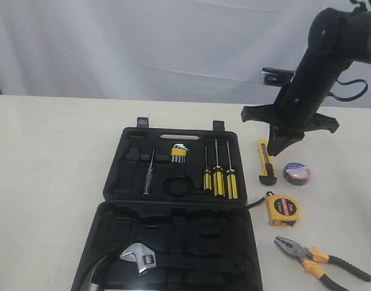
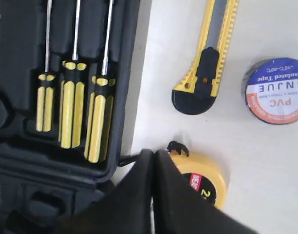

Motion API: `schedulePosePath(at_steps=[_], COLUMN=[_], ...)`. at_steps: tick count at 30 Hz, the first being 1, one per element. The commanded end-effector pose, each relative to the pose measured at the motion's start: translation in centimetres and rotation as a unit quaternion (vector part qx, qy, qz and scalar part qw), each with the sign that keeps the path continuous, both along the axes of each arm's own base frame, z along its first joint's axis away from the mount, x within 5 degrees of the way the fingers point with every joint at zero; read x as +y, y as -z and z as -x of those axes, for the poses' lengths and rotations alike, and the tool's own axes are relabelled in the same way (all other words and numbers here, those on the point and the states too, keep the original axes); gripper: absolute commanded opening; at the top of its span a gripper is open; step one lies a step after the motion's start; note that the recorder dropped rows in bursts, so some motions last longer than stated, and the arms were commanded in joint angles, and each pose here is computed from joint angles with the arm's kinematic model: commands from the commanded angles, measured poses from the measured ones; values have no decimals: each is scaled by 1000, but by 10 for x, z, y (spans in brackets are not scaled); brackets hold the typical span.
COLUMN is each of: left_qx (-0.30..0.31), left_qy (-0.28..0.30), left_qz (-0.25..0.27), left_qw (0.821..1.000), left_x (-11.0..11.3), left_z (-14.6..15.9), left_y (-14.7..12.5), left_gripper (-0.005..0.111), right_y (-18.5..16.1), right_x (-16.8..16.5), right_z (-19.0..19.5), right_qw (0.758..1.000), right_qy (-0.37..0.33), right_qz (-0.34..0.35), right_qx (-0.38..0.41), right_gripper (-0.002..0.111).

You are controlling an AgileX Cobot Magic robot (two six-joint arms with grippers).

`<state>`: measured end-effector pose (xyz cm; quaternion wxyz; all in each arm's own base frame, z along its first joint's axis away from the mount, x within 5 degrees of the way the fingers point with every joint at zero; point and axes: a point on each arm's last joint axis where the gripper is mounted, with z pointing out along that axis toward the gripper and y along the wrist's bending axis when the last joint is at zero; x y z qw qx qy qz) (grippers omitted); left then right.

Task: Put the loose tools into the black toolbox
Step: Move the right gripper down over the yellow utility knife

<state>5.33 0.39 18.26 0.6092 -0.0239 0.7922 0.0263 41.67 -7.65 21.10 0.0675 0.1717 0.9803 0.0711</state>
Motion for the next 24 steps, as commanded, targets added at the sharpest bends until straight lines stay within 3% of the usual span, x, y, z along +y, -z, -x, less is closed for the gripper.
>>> schedulePosePath(at_steps=[1, 13, 20, 24], left_qx=[-2, -2, -2, -2], left_qy=[2, 2, 2, 2], left_qz=[3, 3, 3, 3], left_qw=[1000, 1000, 1000, 1000], left_x=[0, 0, 0, 0], left_z=[0, 0, 0, 0], left_y=[0, 0, 0, 0], left_gripper=[0, 0, 0, 0], right_y=[15, 25, 27, 30], right_x=[-10, -20, -19, -19], right_z=[-8, -12, -13, -13], right_qw=[1000, 997, 998, 998], right_qy=[5, -15, -20, -19], right_qz=[14, 67, 62, 59], right_qx=[-24, -25, -25, -22], right_gripper=[-1, 2, 53, 60])
